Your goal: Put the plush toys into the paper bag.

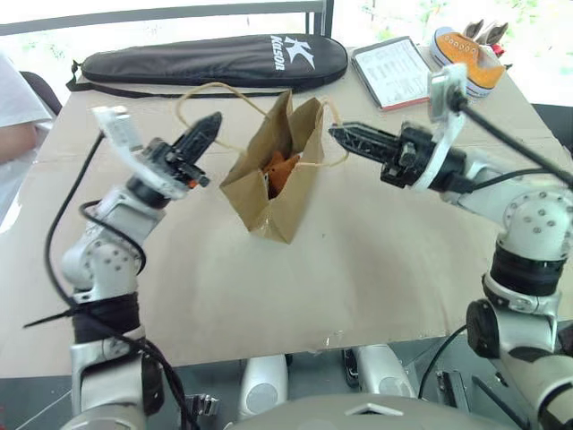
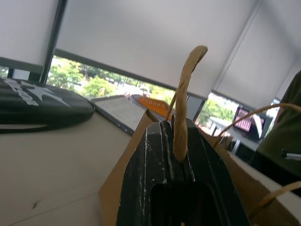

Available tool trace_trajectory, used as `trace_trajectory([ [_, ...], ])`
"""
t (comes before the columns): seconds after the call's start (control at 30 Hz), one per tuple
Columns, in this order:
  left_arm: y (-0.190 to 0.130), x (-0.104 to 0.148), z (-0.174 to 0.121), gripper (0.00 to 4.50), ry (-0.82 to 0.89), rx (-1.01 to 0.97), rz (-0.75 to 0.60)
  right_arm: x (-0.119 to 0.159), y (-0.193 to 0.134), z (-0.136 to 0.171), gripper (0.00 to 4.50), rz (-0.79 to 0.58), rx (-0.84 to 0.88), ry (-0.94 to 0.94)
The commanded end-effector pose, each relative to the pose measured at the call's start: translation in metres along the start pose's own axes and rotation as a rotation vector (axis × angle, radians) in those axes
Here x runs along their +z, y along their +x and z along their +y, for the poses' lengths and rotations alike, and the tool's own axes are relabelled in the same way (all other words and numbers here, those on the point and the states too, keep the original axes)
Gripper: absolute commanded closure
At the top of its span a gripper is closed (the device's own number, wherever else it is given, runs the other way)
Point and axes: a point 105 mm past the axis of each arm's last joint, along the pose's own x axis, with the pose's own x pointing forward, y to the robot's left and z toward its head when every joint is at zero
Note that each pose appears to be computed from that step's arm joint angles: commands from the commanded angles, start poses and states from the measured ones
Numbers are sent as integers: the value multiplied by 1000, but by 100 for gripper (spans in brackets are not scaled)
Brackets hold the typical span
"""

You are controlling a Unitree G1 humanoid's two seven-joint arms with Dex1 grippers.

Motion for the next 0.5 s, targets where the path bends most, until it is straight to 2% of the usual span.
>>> trace_trajectory([
  [0.03,3,-17,2,450,118,-46,123,-11,0,0,446,61,-42,-120],
  [0.13,9,-2,6,450,111,-54,64,-7,-2,-2,446,48,-62,-167],
  [0.2,9,10,3,450,90,-121,42,5,-6,-1,446,9,-65,-219],
  [0.23,8,15,2,450,89,-151,41,9,-9,3,392,0,-53,-240],
  [0.27,6,19,0,415,85,-184,50,12,-14,6,369,9,-46,-276],
  [0.3,3,22,1,378,81,-193,62,12,-21,10,326,37,-42,-313],
  [0.33,-1,23,2,356,74,-192,77,12,-28,12,285,64,-40,-335],
  [0.37,-4,24,4,350,70,-189,89,10,-35,15,269,94,-33,-345],
  [0.4,-8,26,5,290,68,-181,96,8,-41,19,221,122,-21,-352],
  [0.43,-13,28,6,257,62,-176,103,7,-47,23,212,142,-8,-350],
  [0.5,-23,31,5,161,61,-180,116,9,-57,29,212,160,6,-338],
])
